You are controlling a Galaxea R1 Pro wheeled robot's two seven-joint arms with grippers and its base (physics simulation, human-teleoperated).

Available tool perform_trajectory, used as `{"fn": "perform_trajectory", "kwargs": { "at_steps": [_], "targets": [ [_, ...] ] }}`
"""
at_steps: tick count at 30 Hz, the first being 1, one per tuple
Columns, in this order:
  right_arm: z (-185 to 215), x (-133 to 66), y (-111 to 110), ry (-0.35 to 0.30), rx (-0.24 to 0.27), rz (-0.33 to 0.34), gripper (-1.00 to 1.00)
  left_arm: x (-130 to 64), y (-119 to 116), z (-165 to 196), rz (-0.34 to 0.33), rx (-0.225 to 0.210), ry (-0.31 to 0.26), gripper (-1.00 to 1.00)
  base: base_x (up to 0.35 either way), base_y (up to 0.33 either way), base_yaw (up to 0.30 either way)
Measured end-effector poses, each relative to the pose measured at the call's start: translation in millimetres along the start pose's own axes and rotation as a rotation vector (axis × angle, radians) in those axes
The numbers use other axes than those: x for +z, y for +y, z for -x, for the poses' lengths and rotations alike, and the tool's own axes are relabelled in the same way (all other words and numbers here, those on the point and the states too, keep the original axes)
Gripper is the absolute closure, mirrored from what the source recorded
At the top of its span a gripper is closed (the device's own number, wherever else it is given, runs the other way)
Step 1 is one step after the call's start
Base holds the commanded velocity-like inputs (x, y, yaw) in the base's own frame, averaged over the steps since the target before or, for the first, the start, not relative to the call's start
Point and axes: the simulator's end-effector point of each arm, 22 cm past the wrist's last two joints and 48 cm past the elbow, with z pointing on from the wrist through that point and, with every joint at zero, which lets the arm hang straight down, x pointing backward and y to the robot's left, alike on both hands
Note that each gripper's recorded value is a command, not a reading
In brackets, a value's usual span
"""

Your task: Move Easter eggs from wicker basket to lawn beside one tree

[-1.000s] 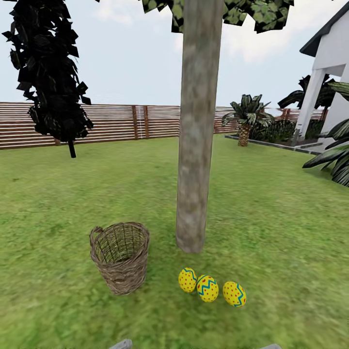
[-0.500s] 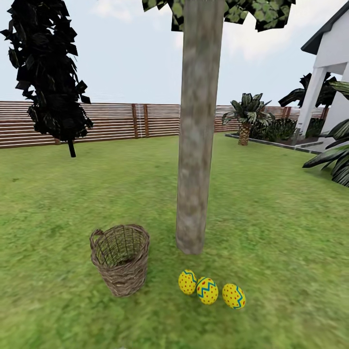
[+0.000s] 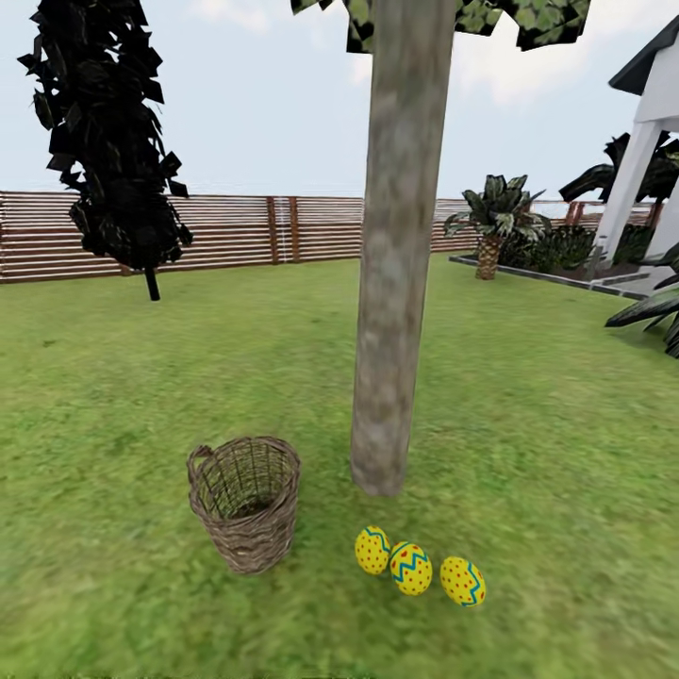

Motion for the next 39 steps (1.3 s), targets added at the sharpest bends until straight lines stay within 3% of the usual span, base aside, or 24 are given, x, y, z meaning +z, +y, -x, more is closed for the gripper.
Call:
{"fn": "perform_trajectory", "kwargs": {
  "at_steps": [7,39],
  "targets": [
    [-14.4,0.1,9.4,0.024,-0.001,0.015,-1.00,2.9,40.4,9.8,0.052,-0.009,-0.019,-1.00,0.000,0.000,0.135],
    [-32.2,4.5,14.0,0.061,-0.002,0.026,-1.00,10.7,48.7,-8.3,0.073,-0.005,0.028,-1.00,0.000,0.000,0.135]
  ]
}}
